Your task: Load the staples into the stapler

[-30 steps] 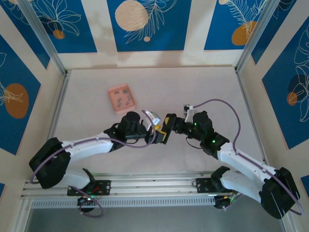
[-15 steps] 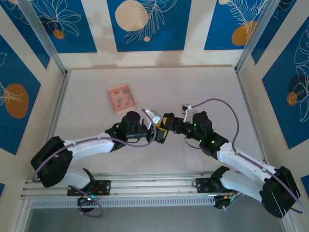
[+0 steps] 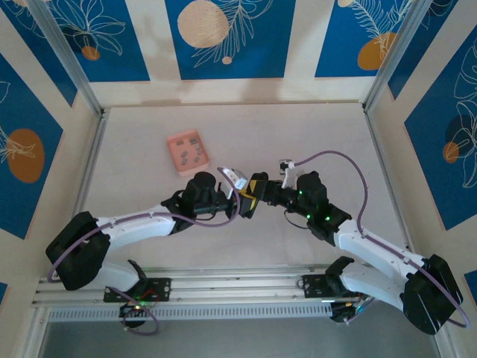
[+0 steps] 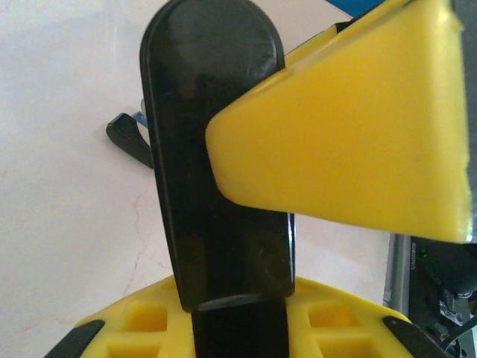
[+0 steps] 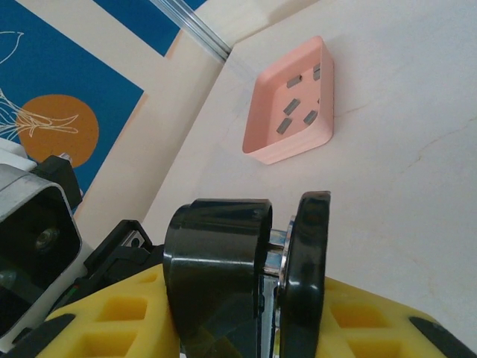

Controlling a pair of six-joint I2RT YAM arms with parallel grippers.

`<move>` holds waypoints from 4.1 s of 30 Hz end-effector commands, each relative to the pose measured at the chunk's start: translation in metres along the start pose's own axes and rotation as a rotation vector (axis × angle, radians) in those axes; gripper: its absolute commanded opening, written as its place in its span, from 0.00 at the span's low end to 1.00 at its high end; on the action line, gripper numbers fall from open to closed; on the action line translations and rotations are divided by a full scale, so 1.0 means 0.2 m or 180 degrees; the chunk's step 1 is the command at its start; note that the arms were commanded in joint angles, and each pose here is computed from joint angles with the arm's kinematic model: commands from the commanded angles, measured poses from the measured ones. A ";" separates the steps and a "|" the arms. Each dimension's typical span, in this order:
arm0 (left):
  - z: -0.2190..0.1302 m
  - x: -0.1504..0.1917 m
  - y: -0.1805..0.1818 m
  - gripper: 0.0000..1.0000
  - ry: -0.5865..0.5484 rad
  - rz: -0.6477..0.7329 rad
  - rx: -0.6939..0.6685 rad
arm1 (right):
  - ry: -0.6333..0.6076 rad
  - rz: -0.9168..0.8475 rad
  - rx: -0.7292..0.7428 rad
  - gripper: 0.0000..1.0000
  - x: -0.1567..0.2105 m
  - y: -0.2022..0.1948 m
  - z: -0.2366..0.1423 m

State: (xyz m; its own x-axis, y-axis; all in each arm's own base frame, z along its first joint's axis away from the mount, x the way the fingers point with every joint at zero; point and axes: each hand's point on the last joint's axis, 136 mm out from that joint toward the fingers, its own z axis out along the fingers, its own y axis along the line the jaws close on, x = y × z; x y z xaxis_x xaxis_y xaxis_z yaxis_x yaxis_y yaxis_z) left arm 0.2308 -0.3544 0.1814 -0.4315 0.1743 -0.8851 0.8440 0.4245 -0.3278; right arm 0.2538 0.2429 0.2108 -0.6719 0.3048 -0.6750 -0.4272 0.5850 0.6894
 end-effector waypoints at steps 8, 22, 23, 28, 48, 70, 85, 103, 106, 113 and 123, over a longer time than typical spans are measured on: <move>-0.14 -0.05 0.03 0.00 -0.0276 0.0530 -0.0228 | -0.0283 -0.0760 -0.0496 0.70 -0.18 0.23 -0.11; -0.27 -0.11 -0.15 0.00 -0.0774 0.1200 0.0289 | -0.0180 -0.2224 -0.0998 0.75 -0.08 0.12 -0.29; -0.28 -0.12 -0.16 0.00 -0.0814 0.1252 0.0326 | -0.0137 -0.2260 -0.1031 0.75 -0.08 0.11 -0.30; -0.32 -0.13 -0.24 0.00 -0.1013 0.1569 0.0529 | -0.0016 -0.2618 -0.1307 0.75 0.00 0.13 -0.34; -0.34 -0.14 -0.39 0.00 -0.1130 0.1780 0.1131 | 0.0449 -0.2991 -0.2376 0.64 0.14 0.34 -0.36; -0.32 -0.15 -0.37 0.21 -0.1186 0.1745 0.1066 | 0.0523 -0.2931 -0.2367 0.23 0.13 0.33 -0.36; -0.38 0.03 -0.17 0.77 -0.0157 0.2291 0.0238 | 0.0678 -0.3632 -0.1128 0.10 0.18 0.14 -0.20; -0.33 0.09 -0.24 0.57 0.0231 0.2414 0.0717 | 0.0918 -0.3961 -0.1583 0.10 0.32 0.27 -0.14; -0.33 0.08 -0.25 0.53 0.0186 0.2379 0.0779 | 0.0934 -0.3970 -0.1611 0.10 0.33 0.28 -0.13; -0.32 0.08 -0.25 0.36 0.0190 0.2325 0.0781 | 0.0945 -0.3992 -0.1654 0.10 0.33 0.29 -0.10; -0.31 0.10 -0.24 0.34 0.0223 0.2291 0.0750 | 0.0860 -0.4007 -0.1743 0.10 0.33 0.34 -0.10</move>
State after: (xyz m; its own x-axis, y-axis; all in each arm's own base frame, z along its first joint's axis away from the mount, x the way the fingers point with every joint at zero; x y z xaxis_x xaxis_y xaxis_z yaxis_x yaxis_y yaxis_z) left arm 0.1632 -0.3116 0.1893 0.2195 0.4289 -0.8763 0.9695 0.0040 0.2449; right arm 0.1649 0.2727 0.1790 0.1679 -0.4903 -0.8552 -0.9824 -0.0110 -0.1866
